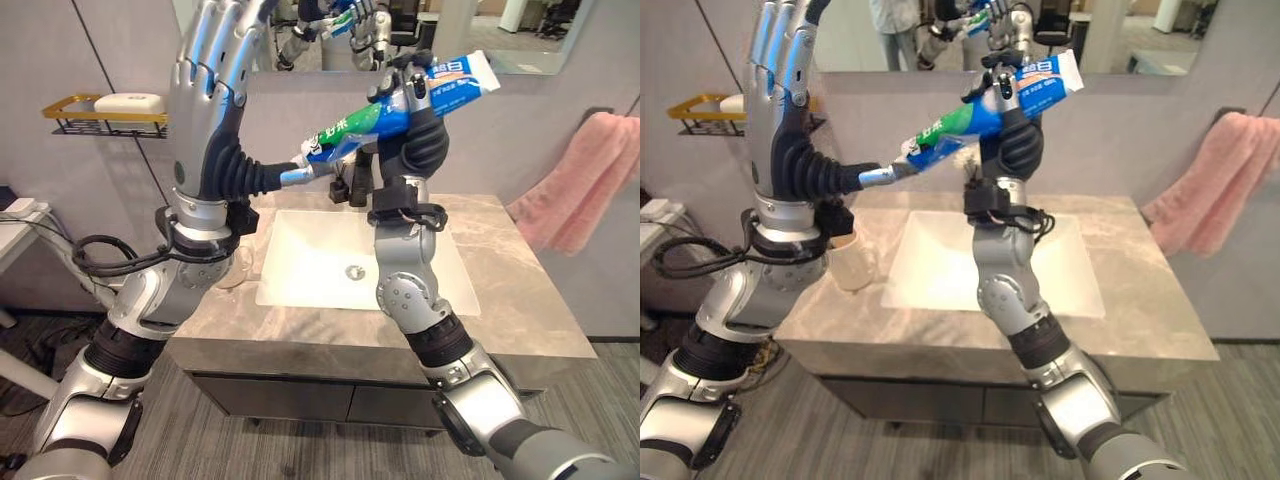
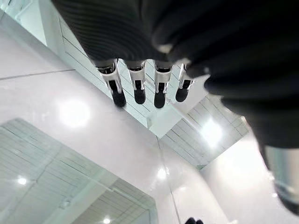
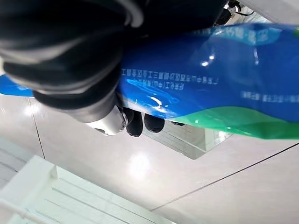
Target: Put brush and paste in cup on sink, flatten towel.
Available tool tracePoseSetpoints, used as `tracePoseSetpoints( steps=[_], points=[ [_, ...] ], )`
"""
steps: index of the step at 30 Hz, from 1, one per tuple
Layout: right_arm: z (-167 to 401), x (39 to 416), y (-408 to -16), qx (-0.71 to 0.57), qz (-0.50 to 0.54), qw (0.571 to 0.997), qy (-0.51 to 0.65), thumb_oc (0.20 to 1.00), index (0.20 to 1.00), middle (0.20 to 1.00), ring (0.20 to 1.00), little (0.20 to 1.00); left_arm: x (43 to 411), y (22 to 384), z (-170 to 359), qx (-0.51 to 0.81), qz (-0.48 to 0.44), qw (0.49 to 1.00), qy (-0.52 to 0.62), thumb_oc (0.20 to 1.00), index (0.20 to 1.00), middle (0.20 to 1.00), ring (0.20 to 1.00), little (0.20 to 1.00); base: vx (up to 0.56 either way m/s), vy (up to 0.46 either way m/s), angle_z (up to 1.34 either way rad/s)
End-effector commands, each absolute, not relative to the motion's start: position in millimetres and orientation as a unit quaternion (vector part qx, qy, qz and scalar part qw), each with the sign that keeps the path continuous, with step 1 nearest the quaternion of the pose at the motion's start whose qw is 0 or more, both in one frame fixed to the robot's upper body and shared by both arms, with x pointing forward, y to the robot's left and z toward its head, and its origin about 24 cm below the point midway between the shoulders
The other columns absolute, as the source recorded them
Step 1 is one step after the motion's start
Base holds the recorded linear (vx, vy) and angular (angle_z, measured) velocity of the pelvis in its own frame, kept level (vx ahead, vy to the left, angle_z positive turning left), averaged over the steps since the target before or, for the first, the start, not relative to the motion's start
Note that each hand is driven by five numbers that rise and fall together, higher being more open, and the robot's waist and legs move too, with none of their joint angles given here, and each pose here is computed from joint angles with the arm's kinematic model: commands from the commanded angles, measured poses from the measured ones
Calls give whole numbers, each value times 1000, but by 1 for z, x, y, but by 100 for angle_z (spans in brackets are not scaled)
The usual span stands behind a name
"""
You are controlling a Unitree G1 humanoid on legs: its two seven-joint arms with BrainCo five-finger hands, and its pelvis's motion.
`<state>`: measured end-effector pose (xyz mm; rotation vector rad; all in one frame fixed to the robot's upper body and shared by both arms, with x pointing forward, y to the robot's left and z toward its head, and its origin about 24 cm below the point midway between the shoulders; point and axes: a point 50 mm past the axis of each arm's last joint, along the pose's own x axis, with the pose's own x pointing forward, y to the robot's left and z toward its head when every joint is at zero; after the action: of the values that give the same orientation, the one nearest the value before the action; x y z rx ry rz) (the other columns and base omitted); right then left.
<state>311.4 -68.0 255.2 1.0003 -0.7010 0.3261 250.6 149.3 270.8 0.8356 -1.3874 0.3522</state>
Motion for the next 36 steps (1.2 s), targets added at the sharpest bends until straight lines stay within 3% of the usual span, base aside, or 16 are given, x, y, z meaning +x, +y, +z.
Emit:
tracePoseSetpoints(
  steps=[1, 3, 6, 9, 11, 12, 13, 14, 16, 17, 21, 24, 26, 27, 31, 36],
  points=[
    [290, 299, -90, 478, 139, 757, -424, 200, 200, 200, 200, 200, 240, 172, 279, 370, 182, 665, -623, 1000, 1000, 1000, 1000, 1000, -12, -20, 38],
    [290, 299, -93, 477, 134, 757, -426, 200, 200, 200, 200, 200, 236, 179, 273, 367, 190, 676, -610, 1000, 1000, 1000, 1000, 1000, -11, -27, 36],
    [278, 301, -102, 477, 110, 766, -417, 200, 200, 200, 200, 200, 229, 215, 224, 304, 214, 784, -498, 1000, 1000, 1000, 1000, 1000, -44, -34, 28],
    [274, 301, -102, 466, 104, 778, -409, 200, 200, 200, 200, 200, 230, 224, 196, 259, 225, 834, -432, 1000, 1000, 1000, 1000, 1000, -14, -22, 38],
    [282, 299, -109, 416, 106, 795, -429, 200, 200, 200, 200, 200, 226, 245, 118, 334, 193, 890, -245, 1000, 1000, 1000, 1000, 1000, -41, -17, 27],
    [282, 299, -110, 415, 105, 796, -428, 200, 200, 200, 200, 200, 226, 245, 117, 334, 192, 890, -245, 1000, 1000, 1000, 1000, 1000, 2, -21, 38],
    [286, 298, -115, 403, 104, 797, -438, 200, 200, 200, 200, 200, 215, 262, 80, 311, 225, 912, -148, 1000, 1000, 1000, 1000, 1000, -4, -8, 41],
    [286, 298, -115, 402, 104, 797, -438, 200, 200, 200, 200, 200, 215, 262, 80, 309, 225, 912, -148, 1000, 1000, 1000, 1000, 1000, 10, -19, 30],
    [285, 298, -116, 399, 104, 800, -436, 200, 200, 200, 200, 200, 202, 273, 31, 271, 265, 925, -26, 1000, 1000, 1000, 1000, 1000, -4, -11, 15],
    [283, 299, -112, 403, 113, 803, -425, 200, 200, 200, 200, 200, 185, 283, -14, 226, 299, 923, 92, 1000, 1000, 1000, 1000, 1000, -27, -6, 16],
    [283, 301, -108, 389, 122, 810, -422, 200, 200, 200, 200, 200, 162, 284, -61, 198, 310, 904, 216, 1000, 1000, 1000, 1000, 1000, -10, 4, 15],
    [285, 304, -98, 377, 142, 816, -414, 200, 200, 200, 200, 200, 110, 276, -124, 162, 300, 844, 413, 1000, 1000, 1000, 1000, 1000, -24, 22, 6],
    [285, 305, -95, 374, 149, 817, -414, 200, 200, 200, 200, 200, 96, 273, -136, 147, 298, 825, 458, 1000, 1000, 1000, 1000, 1000, -24, 27, 13],
    [286, 306, -87, 372, 165, 817, -408, 200, 200, 200, 200, 200, 70, 263, -152, 113, 292, 786, 533, 1000, 1000, 1000, 1000, 1000, -7, 24, 11],
    [289, 306, -84, 355, 180, 819, -413, 200, 200, 200, 200, 200, 45, 254, -162, 122, 264, 751, 593, 1000, 1000, 1000, 1000, 1000, -1, 34, 2],
    [299, 304, -91, 303, 180, 825, -442, 200, 200, 200, 200, 200, 51, 252, -162, 167, 204, 767, 585, 1000, 1000, 1000, 1000, 1000, -1, 13, 0]
  ],
)
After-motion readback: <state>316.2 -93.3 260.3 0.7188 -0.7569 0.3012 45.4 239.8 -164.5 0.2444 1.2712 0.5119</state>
